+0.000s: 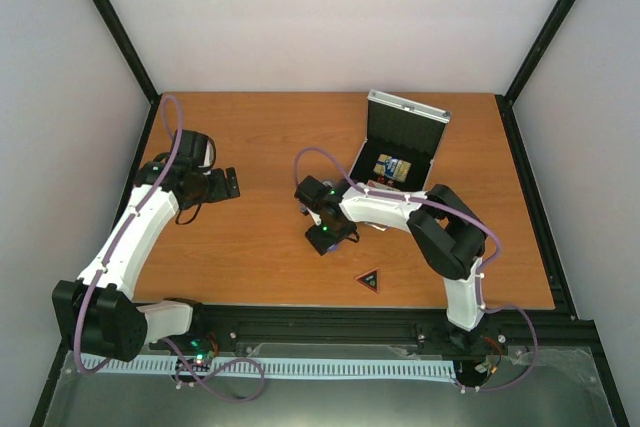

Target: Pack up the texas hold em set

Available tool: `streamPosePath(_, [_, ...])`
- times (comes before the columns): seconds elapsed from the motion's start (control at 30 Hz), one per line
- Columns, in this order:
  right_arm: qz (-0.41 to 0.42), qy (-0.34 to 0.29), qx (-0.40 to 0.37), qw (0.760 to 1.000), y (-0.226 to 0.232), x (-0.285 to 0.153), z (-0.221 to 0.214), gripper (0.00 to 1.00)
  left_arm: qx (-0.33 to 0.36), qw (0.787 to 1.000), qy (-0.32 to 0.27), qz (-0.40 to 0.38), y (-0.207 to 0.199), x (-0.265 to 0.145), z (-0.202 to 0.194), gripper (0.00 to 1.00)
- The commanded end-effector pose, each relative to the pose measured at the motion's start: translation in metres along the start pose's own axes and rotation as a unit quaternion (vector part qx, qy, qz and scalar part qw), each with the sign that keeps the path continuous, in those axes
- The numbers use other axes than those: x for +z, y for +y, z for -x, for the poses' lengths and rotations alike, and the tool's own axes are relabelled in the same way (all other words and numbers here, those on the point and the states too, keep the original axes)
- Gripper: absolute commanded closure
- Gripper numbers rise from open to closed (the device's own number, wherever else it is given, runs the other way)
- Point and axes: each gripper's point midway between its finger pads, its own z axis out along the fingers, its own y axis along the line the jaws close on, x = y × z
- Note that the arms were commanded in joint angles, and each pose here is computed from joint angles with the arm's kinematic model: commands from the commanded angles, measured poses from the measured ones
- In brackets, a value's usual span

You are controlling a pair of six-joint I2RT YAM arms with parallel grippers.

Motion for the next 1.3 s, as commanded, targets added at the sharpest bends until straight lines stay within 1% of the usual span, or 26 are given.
streamPosePath(0.0, [0.023,0.026,0.009,0.999,0.009,0.003,-0.015,0.32,0.014,1.000,0.002,0.006,0.001,0.000,0.000,0.00])
streamPosePath(0.07, [0.021,0.028,0.011,0.999,0.009,0.003,-0.017,0.32,0.014,1.000,0.001,0.006,0.001,0.000,0.000,0.00])
streamPosePath(0.17, [0.015,0.032,0.013,0.999,0.007,0.004,-0.019,0.36,0.015,1.000,0.002,0.007,0.002,-0.001,-0.001,0.00])
streamPosePath(0.27, [0.010,0.035,0.015,0.999,0.004,0.005,-0.022,0.37,0.019,1.000,0.002,0.009,0.003,-0.001,-0.002,0.00])
streamPosePath(0.53, [0.006,0.043,0.022,0.999,0.003,0.007,-0.027,0.36,0.021,1.000,0.002,0.016,0.006,0.000,-0.005,0.00])
streamPosePath(0.63, [0.003,0.044,0.022,0.999,0.001,0.008,-0.029,0.33,0.020,1.000,0.003,0.017,0.007,0.001,-0.006,0.00])
streamPosePath(0.7, [0.003,0.048,0.022,0.999,0.001,0.009,-0.032,0.32,0.019,1.000,0.005,0.016,0.007,0.001,-0.007,0.00])
streamPosePath(0.87, [0.005,0.047,0.025,0.999,0.002,0.011,-0.034,0.35,0.018,1.000,0.004,0.015,0.007,0.000,-0.007,0.00])
streamPosePath(1.03, [0.006,0.051,0.024,0.998,0.002,0.014,-0.035,0.50,0.018,1.000,0.003,0.017,0.007,-0.001,-0.007,0.00])
streamPosePath(1.23, [0.000,0.048,0.024,0.999,0.000,0.013,-0.032,0.61,0.015,1.000,0.003,0.015,0.007,-0.001,-0.008,0.00])
streamPosePath(1.27, [-0.003,0.047,0.023,0.999,-0.001,0.012,-0.032,0.62,0.015,1.000,0.002,0.015,0.007,-0.001,-0.008,0.00])
